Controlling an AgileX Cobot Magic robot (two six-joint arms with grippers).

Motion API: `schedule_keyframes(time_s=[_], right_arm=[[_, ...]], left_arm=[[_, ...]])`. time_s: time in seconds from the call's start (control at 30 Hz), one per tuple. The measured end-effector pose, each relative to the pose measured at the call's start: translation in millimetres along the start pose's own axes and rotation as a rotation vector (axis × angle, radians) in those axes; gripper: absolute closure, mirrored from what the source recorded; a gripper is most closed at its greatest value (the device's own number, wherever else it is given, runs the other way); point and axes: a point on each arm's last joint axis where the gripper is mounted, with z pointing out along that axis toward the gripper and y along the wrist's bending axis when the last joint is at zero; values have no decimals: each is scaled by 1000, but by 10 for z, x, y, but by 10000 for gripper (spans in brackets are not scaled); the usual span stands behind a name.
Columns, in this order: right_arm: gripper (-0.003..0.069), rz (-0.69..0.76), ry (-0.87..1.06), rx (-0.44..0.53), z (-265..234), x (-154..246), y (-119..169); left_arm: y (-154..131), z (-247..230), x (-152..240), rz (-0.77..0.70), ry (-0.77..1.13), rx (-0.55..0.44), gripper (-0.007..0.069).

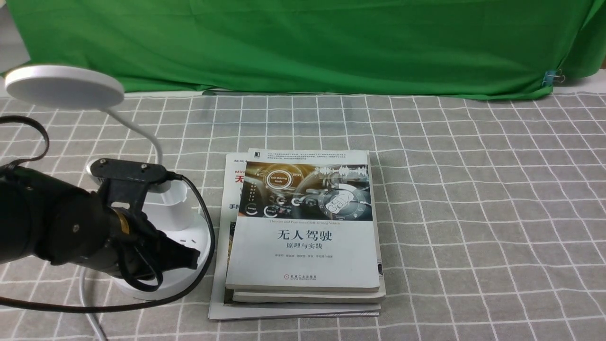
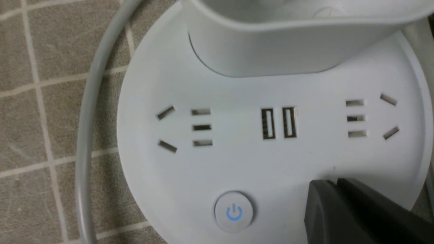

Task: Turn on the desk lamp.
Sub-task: Use the left arm to press the button switch on the lamp holder

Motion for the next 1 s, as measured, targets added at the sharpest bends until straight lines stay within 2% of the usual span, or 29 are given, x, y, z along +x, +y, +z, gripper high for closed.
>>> schedule_keyframes(time_s=[1.0], right_arm=[[414,0,0,0,0,0,0]], left_arm=[[-20,119,-63,22,87,-14,605]])
